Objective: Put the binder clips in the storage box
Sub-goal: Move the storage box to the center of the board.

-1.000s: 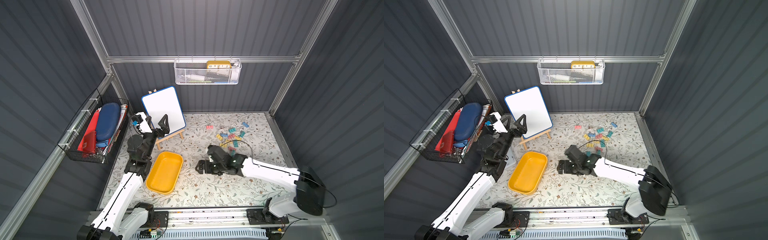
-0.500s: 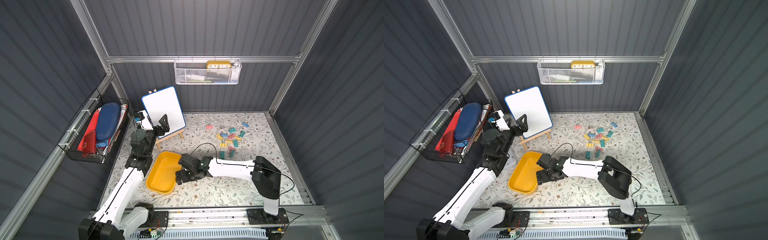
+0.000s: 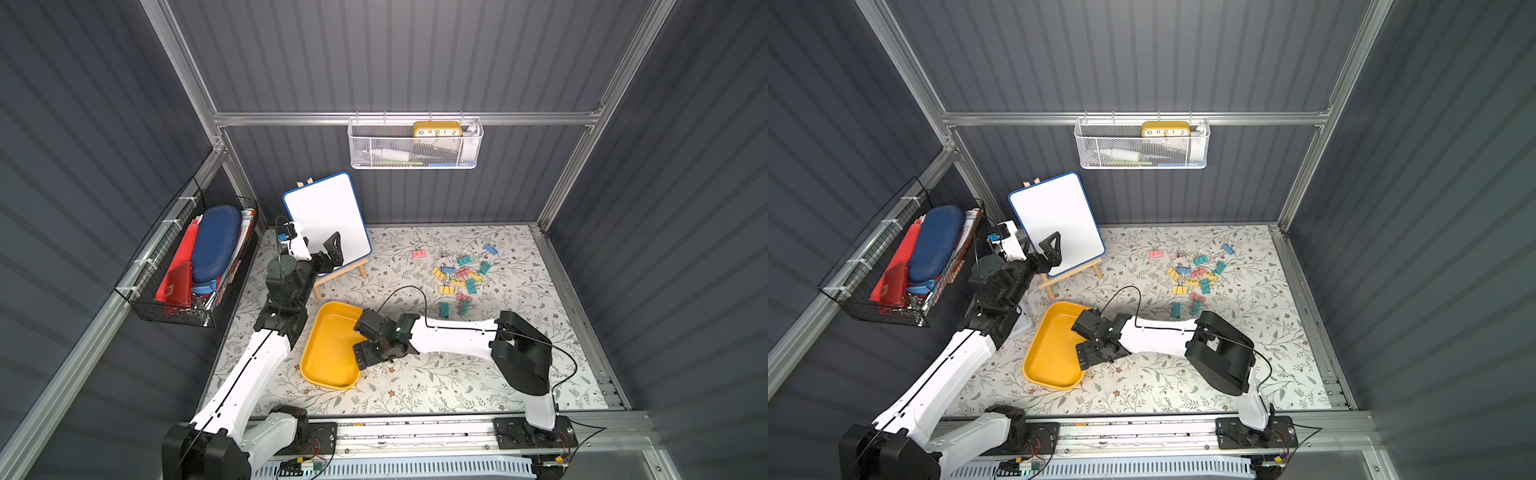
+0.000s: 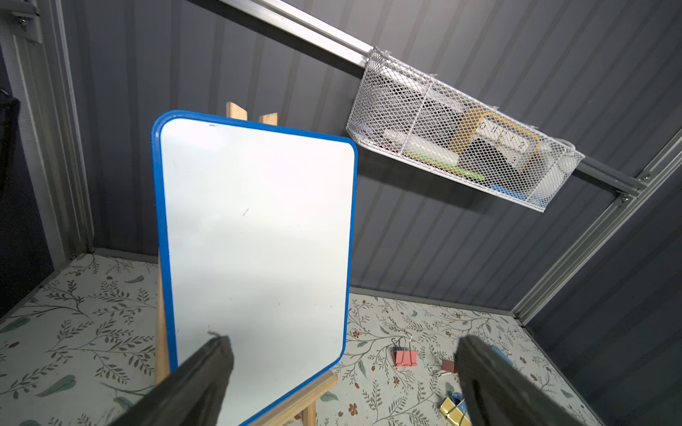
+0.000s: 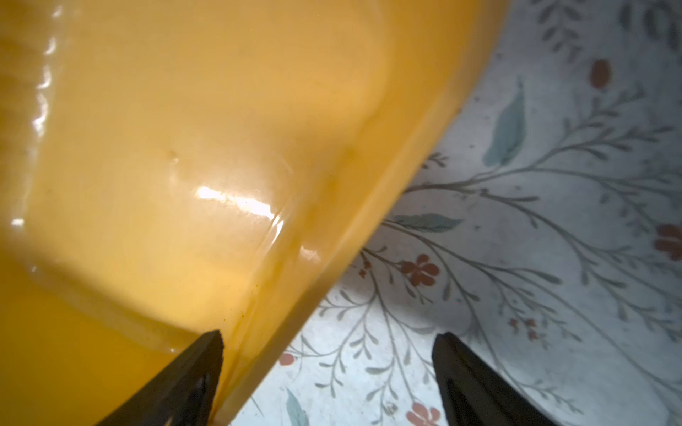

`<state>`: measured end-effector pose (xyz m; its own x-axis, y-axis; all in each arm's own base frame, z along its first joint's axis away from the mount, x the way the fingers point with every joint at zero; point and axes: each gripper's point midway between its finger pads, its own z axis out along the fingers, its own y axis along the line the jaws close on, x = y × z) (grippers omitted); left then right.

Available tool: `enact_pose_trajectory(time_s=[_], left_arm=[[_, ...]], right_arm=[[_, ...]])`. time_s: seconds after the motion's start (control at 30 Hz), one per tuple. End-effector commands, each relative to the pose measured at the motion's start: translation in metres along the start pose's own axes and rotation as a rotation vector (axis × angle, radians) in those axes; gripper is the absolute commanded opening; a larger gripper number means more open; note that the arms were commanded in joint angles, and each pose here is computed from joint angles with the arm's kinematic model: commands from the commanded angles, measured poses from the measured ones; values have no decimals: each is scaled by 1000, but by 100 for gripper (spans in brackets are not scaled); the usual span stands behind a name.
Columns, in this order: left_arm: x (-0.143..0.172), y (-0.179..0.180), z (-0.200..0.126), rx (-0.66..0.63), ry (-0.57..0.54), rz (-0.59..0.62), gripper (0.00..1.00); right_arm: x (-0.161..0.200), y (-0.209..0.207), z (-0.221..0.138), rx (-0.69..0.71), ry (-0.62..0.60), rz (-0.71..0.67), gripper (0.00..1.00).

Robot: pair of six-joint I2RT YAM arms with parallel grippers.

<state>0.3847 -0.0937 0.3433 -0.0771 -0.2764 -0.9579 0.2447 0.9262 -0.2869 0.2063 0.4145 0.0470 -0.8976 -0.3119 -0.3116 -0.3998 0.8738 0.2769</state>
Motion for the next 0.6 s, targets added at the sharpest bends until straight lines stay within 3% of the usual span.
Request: enact_pose_trajectory(time_s=[0.0,0.13,0.27,0.4,0.57], left_arm=[[-15,-12,2,48,-26,35,99],[-12,-15,5,71,-15,59,99],[-5,-20,9,105,4,80,99],[5,-36,10,213,25,109,99],[22,-48,14,303,65,92,99]], right_arm=[[-5,-49,-15,107,0,-2,88],[-13,-98,-31,207,2,-13,87],[-16,-142,-40,229,1,90,88],[-9,-143,-54,141,-11,162,93],[5,-149,-85,112,-115,293,99]])
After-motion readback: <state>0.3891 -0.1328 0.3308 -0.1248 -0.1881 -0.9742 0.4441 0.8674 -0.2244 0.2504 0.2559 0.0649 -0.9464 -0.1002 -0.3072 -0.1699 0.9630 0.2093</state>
